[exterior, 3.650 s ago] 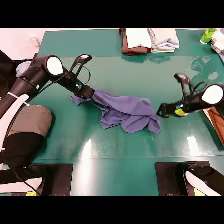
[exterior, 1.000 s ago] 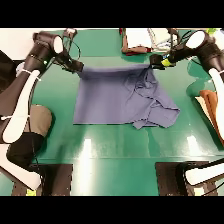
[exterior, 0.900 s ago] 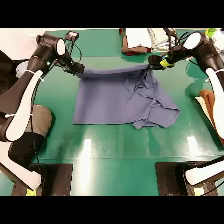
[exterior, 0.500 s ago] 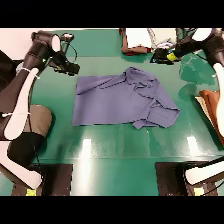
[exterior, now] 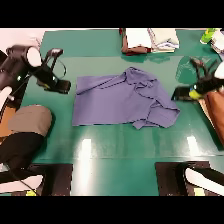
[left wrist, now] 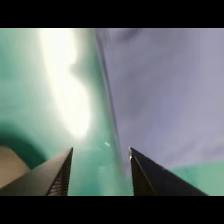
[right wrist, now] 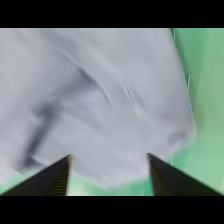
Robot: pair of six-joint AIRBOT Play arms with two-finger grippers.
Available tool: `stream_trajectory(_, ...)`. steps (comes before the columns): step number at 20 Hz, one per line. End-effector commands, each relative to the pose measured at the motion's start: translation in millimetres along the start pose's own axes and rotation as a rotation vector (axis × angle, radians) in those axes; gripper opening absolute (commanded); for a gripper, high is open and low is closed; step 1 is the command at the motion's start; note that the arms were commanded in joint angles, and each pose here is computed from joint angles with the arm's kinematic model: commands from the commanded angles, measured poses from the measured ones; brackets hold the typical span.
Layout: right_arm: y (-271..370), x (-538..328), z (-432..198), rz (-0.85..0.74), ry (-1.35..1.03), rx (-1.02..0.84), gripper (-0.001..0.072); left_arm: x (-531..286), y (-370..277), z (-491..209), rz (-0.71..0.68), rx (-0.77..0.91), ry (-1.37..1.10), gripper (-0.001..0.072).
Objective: Fold the shirts.
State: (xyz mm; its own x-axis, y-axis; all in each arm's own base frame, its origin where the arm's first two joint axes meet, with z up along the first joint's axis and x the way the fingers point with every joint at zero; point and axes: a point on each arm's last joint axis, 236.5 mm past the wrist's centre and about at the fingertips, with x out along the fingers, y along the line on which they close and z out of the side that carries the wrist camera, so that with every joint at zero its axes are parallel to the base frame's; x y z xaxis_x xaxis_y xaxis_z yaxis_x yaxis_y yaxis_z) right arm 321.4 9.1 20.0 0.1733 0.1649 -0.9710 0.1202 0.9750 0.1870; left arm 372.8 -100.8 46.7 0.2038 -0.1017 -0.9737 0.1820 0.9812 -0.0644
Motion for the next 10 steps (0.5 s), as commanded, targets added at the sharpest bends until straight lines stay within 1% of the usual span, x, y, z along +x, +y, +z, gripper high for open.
stream_trajectory(1,-33.0,37.4,-66.4,-0.032,0.093,0.171,0.0598,22.1,-17.5,-47.2,-0.089,-0.045,0.048,0.0437)
stream_trajectory(3,-39.7,54.7,-82.3,-0.022,0.117,0.248,0.0592,33.5,-19.7,-57.6,-0.102,-0.056,0.071,0.0437)
stream_trajectory(6,-38.9,74.3,-89.6,-0.006,0.118,0.292,0.0571,38.4,-21.7,-56.0,-0.112,-0.064,0.057,0.0437)
stream_trajectory(10,-27.6,90.4,-77.6,0.012,0.139,0.286,0.0566,38.2,-24.6,-53.0,-0.125,-0.068,0.045,0.0437)
